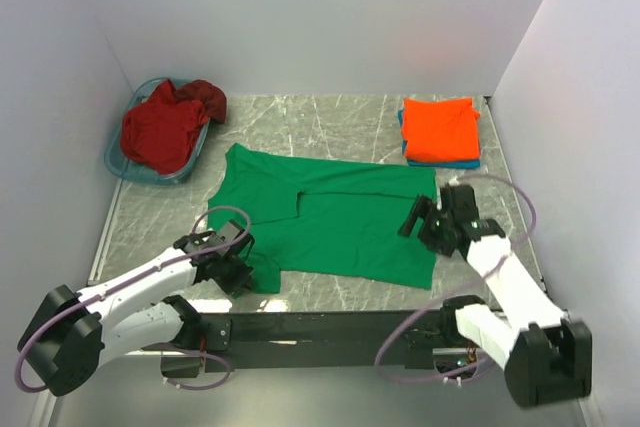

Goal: Fold and stack the t-shirts
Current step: Fold the tshirt

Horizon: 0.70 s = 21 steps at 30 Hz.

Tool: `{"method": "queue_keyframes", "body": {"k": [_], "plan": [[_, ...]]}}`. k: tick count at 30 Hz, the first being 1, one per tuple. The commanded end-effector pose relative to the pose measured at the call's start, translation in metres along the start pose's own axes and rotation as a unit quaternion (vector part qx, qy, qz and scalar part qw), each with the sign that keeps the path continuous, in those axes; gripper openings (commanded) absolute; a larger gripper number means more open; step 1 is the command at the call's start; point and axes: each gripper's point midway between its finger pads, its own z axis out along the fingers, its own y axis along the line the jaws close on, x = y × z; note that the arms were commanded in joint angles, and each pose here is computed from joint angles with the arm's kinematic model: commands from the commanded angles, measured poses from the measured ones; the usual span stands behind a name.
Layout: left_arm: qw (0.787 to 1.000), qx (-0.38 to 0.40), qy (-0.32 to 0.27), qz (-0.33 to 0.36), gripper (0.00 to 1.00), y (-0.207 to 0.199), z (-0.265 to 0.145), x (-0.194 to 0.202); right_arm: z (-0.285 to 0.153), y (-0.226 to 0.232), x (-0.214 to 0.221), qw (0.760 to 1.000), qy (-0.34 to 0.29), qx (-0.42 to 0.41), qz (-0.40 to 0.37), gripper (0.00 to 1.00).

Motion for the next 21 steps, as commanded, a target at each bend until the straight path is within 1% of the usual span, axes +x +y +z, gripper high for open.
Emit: {"method": "queue_keyframes", "body": {"k": [1,3,6,8,15,18,21], "plan": [[0.999,0.016,-0.024,0.021,0.0,-0.008,-0.009,-0.009,-0.015,-0.006,0.037,0.998,0.032,-0.011,0.061,0.93],[0.999,0.034,-0.021,0.023,0.0,-0.013,-0.011,-0.008,-0.023,-0.008,0.05,0.995,0.039,-0.014,0.094,0.93],[0.998,0.054,-0.023,0.023,0.0,-0.019,-0.014,-0.008,-0.023,-0.011,0.077,0.988,0.072,-0.023,0.133,0.92],[0.997,0.063,-0.022,0.023,0.0,-0.021,-0.015,-0.008,-0.022,-0.02,0.09,0.985,0.088,-0.004,0.147,0.91],[0.995,0.086,-0.026,0.03,0.0,-0.031,-0.019,-0.009,-0.029,-0.034,0.103,0.982,0.106,0.033,0.151,0.9],[0.995,0.087,-0.033,0.031,0.0,-0.034,-0.021,-0.012,-0.018,-0.038,0.116,0.979,0.119,0.034,0.163,0.88],[0.995,0.085,-0.035,0.033,0.0,-0.035,-0.021,-0.013,-0.013,-0.043,0.111,0.979,0.107,0.047,0.165,0.86]]}}
